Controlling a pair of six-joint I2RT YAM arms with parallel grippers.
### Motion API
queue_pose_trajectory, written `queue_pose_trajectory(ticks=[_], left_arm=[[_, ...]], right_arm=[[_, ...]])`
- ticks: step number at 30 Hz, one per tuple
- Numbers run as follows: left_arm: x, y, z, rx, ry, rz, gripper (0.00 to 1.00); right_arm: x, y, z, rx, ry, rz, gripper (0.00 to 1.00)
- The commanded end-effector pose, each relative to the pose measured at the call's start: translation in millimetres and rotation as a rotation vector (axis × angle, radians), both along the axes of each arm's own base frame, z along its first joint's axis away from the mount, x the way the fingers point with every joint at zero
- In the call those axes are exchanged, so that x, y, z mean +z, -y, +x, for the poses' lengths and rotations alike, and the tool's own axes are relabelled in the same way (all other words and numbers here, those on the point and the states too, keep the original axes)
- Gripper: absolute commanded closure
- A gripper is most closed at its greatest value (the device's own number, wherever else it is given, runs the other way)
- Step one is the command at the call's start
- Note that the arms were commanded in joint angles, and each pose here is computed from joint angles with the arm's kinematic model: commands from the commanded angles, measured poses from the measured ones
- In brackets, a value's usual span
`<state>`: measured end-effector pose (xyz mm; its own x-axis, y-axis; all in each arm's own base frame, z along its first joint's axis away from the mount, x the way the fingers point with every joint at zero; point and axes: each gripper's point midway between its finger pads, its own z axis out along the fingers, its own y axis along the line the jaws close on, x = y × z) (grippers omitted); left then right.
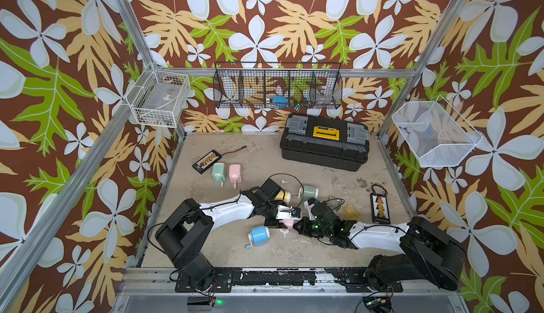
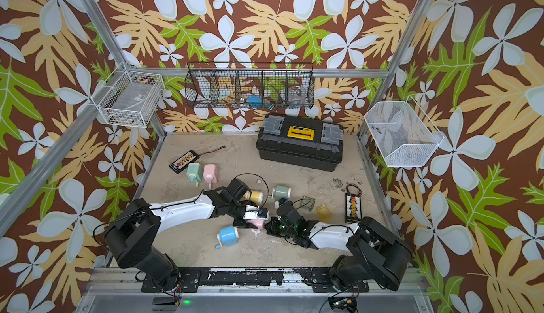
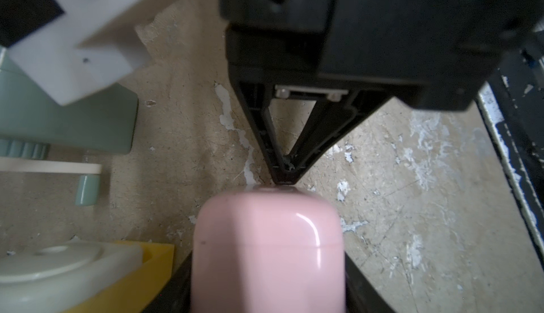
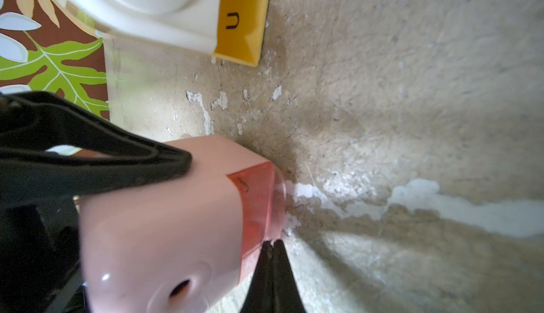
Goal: Put the tray back into the pencil sharpener
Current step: Close the container of the pencil sharpener.
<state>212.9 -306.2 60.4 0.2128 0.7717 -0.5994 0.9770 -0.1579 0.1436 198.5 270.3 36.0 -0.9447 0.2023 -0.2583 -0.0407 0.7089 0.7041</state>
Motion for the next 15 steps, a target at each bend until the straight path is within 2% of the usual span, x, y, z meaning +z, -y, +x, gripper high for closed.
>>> queue_pose_trajectory(ticks=[1,4,8,15], left_arm=[[10.9,5.4,4.1,0.007,0.021,-0.033,0.95],[20.4,6.5,6.7,0.022,0.035,-0.049,0.96],[38.1,8.3,6.4,0.030,0.052,-0.088,0.97],[73.4,9.3,3.5,0.048,0.070,-0.157,0.98]], right_arm=[[20.3,-4.4,7.0,-0.013,0.059,0.054,0.99],[30.9,10.4,6.4,-0.039,0.098,0.014,0.97],[57.2,35.1,6.6,-0.077,0.211,-0.028,0.93],[114.2,66.1,10.9,-0.157,0.413,-0.015,0.91]])
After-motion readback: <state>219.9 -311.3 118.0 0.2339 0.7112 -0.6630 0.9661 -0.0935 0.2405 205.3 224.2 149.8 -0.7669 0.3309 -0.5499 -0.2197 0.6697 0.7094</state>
